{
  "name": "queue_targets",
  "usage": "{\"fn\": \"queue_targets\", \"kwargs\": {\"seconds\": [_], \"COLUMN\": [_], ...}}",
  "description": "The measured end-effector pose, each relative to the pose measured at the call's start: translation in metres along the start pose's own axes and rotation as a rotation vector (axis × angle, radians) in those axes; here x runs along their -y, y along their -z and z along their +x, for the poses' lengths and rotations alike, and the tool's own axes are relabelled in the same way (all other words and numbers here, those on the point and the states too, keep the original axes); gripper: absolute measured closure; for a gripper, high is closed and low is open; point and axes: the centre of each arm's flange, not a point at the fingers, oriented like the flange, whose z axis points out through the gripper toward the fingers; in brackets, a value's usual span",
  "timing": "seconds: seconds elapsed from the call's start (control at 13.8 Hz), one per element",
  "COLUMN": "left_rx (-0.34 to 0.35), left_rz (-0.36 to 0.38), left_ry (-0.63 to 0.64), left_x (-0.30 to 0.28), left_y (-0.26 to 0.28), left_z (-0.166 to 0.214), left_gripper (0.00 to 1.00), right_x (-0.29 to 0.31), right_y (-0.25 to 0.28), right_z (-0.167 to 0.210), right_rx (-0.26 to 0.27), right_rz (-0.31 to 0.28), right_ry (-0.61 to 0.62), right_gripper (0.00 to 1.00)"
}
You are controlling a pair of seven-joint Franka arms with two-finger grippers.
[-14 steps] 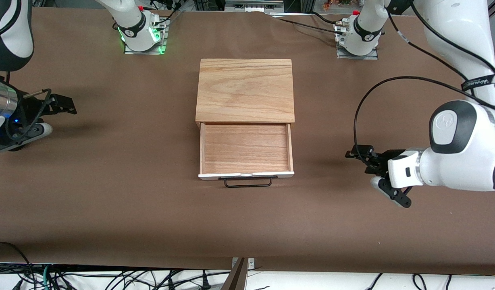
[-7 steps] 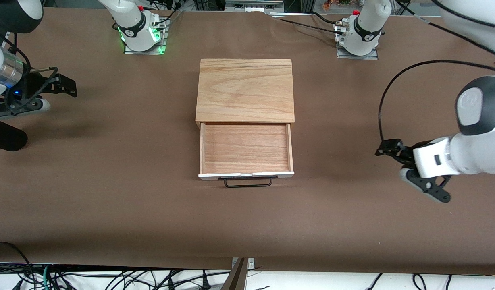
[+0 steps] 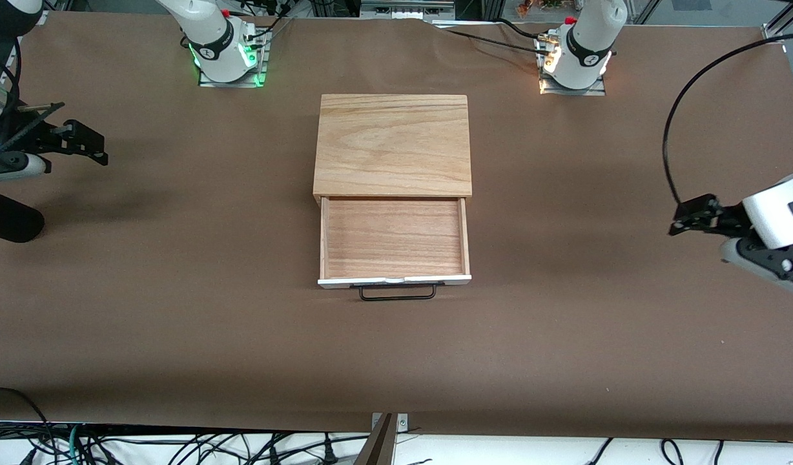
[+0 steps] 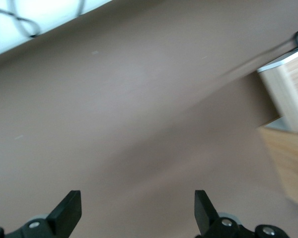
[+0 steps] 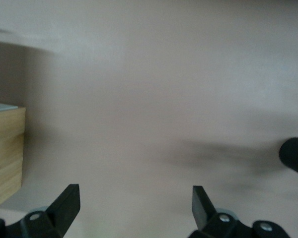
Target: Pull top drawer with both arms simultaneously
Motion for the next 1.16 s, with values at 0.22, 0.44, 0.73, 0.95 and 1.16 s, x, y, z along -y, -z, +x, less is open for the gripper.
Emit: {"fn": "queue_targets", "kwargs": {"seconds": [0.22, 0.44, 0.73, 0.95, 1.16], "left_rx": [0.043, 0.057, 0.077, 0.099, 0.11], "left_rz": [0.037, 0.024, 0.007, -0.015, -0.032], "left_ry": [0.081, 0.191, 0.305, 0.357, 0.419], "left_x": [0.001, -0.002, -0.013, -0.016, -0.039], "left_y": [0.015, 0.015, 0.017, 0.016, 0.015], "left_z": [-0.021, -0.031, -0.041, -0.052, -0.053], "left_gripper": [0.0, 0.0, 0.0, 0.0, 0.0], "right_x": [-0.013, -0.036, -0.038, -0.04, -0.041], "right_y": [0.001, -0.002, -0.002, -0.003, -0.002], "right_z": [-0.003, -0.008, -0.009, -0.009, -0.008], "right_rx": [-0.002, 0.003, 0.004, 0.005, -0.005], "right_rz": [0.011, 0.042, 0.042, 0.041, 0.035], "right_ry": [-0.03, -0.082, -0.09, -0.094, -0.096], "right_gripper": [0.0, 0.0, 0.0, 0.0, 0.0]}}
